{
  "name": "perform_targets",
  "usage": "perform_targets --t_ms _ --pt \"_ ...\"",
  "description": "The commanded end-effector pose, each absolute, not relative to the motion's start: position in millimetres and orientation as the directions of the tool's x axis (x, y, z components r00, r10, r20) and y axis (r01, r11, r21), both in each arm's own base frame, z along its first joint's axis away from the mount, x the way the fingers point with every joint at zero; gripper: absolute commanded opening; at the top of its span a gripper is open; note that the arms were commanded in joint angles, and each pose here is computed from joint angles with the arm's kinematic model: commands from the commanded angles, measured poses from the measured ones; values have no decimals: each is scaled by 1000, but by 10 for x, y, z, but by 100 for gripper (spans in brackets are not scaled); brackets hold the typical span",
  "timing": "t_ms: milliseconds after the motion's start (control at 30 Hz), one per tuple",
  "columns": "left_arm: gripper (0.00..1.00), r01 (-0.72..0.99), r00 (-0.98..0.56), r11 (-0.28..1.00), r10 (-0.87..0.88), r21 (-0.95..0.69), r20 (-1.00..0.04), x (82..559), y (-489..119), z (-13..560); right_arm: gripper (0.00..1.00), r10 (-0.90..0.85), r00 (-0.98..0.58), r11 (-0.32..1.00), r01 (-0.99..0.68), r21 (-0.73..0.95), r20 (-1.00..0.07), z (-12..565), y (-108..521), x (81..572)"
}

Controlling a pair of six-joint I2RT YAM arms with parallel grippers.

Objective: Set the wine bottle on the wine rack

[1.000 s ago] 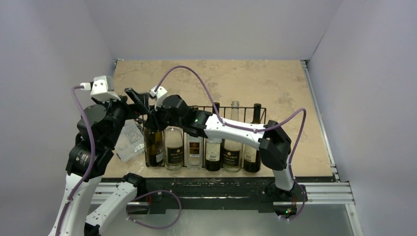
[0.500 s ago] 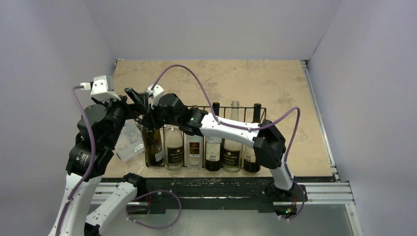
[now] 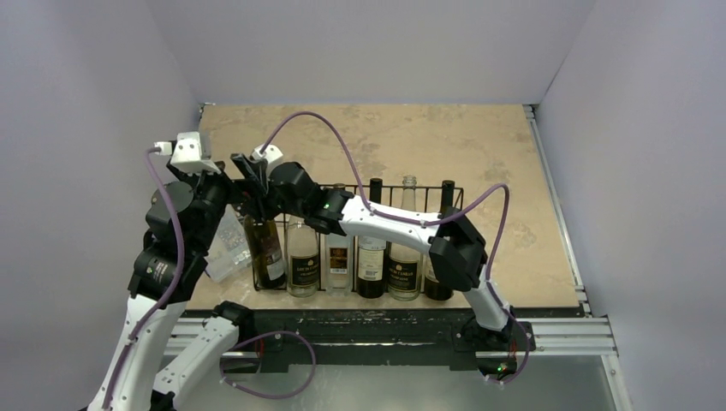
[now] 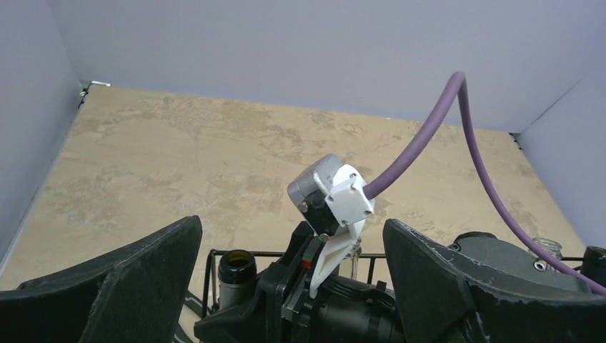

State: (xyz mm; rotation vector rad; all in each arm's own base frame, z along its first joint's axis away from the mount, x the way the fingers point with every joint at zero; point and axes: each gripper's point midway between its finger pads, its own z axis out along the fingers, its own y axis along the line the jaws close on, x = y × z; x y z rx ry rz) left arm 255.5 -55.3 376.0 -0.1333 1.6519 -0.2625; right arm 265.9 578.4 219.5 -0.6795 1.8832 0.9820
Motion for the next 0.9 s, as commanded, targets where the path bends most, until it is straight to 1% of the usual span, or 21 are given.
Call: perform_targets --t_ms 0,133,300,400,533,600,700,800,867 --pt "99 186 49 952 -256 -243 -965 2549 -654 4014 7 -226 -440 605 -763 229 -869 1652 5654 2708" --pt "99 185 106 949 -278 -256 -955 2473 -598 4090 8 -230 -446 624 -750 221 -865 1612 5656 2747" --pt "99 171 93 951 -277 -259 -956 2454 -571 4088 10 -229 -453 643 -735 216 -861 1570 5647 2780" --pt "98 163 89 952 -276 -259 -957 2437 -553 4095 15 -225 -466 665 -715 214 -856 1527 5634 2814" --pt "98 157 88 954 -273 -257 -958 2407 -533 4111 15 -195 -503 719 -657 226 -842 1500 5568 2870" --pt "98 157 89 953 -276 -260 -957 2392 -530 4121 20 -164 -526 734 -631 253 -835 1535 5535 2863" --pt "98 163 88 951 -280 -263 -956 2366 -533 4148 32 -121 -554 758 -587 284 -824 1527 5492 2869" --pt "98 164 89 949 -285 -268 -954 2347 -529 4155 37 -89 -589 788 -535 305 -803 1465 5454 2888" --pt "98 165 92 949 -286 -268 -954 2337 -527 4161 44 -78 -596 805 -511 302 -799 1437 5426 2911"
